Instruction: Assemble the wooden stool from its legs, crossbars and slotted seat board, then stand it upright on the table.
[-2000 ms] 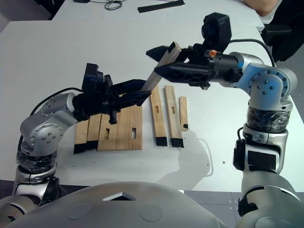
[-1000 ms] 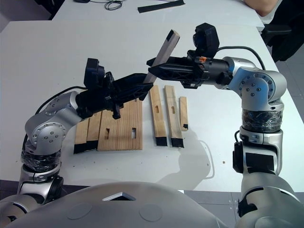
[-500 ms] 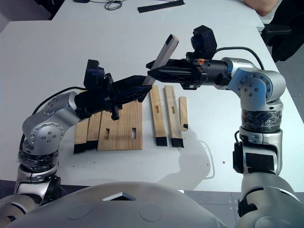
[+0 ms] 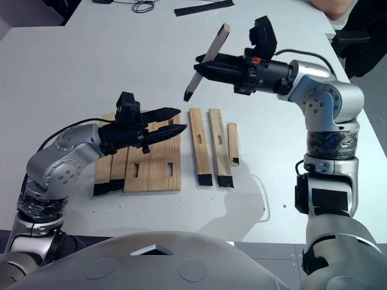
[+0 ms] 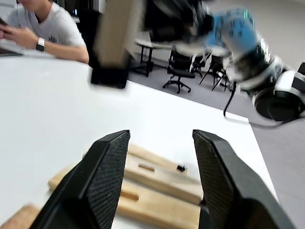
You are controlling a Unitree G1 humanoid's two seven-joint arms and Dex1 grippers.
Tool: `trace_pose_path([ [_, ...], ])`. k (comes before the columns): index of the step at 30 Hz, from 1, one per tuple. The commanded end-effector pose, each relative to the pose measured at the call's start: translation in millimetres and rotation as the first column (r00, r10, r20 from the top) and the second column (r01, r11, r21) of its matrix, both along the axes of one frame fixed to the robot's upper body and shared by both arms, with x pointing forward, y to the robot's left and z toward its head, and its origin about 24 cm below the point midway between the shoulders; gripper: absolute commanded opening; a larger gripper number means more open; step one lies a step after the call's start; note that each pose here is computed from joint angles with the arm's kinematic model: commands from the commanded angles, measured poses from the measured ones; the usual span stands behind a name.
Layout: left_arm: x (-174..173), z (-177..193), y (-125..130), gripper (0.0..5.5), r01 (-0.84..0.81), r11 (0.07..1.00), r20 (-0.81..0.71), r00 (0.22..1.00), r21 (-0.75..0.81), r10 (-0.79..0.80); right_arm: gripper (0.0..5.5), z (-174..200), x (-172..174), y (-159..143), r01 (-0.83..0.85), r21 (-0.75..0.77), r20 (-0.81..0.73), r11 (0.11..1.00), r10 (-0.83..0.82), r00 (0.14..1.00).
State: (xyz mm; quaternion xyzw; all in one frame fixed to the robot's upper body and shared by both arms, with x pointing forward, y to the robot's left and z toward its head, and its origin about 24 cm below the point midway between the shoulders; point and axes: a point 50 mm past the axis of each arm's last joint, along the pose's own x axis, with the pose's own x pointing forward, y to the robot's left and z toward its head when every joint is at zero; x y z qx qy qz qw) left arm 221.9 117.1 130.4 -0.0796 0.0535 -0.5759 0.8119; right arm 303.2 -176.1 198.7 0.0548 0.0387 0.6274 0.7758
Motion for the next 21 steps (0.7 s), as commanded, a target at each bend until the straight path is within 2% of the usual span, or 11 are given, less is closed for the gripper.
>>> trace_pose_path([
  [1,1,-1,18,2.43,-0.091,0.996,0.024,0.996,0.026,0.09,1.31,-16,5,-13,0.064,-0.248,0.189,0.967,-0.017,0.982],
  [7,1,-3,39,2.43,-0.193,0.981,0.031,0.981,0.03,0.192,1.31,-35,-4,-24,-0.008,-0.351,0.188,0.936,0.079,0.979],
  [15,-2,-5,38,2.43,-0.22,0.975,0.039,0.975,0.032,0.219,1.31,-63,-14,-39,-0.075,-0.461,0.152,0.884,0.161,0.975],
  [21,-6,-8,36,2.43,-0.216,0.976,0.027,0.976,0.034,0.215,1.31,-93,-26,-41,-0.117,-0.536,0.195,0.836,0.258,0.946],
])
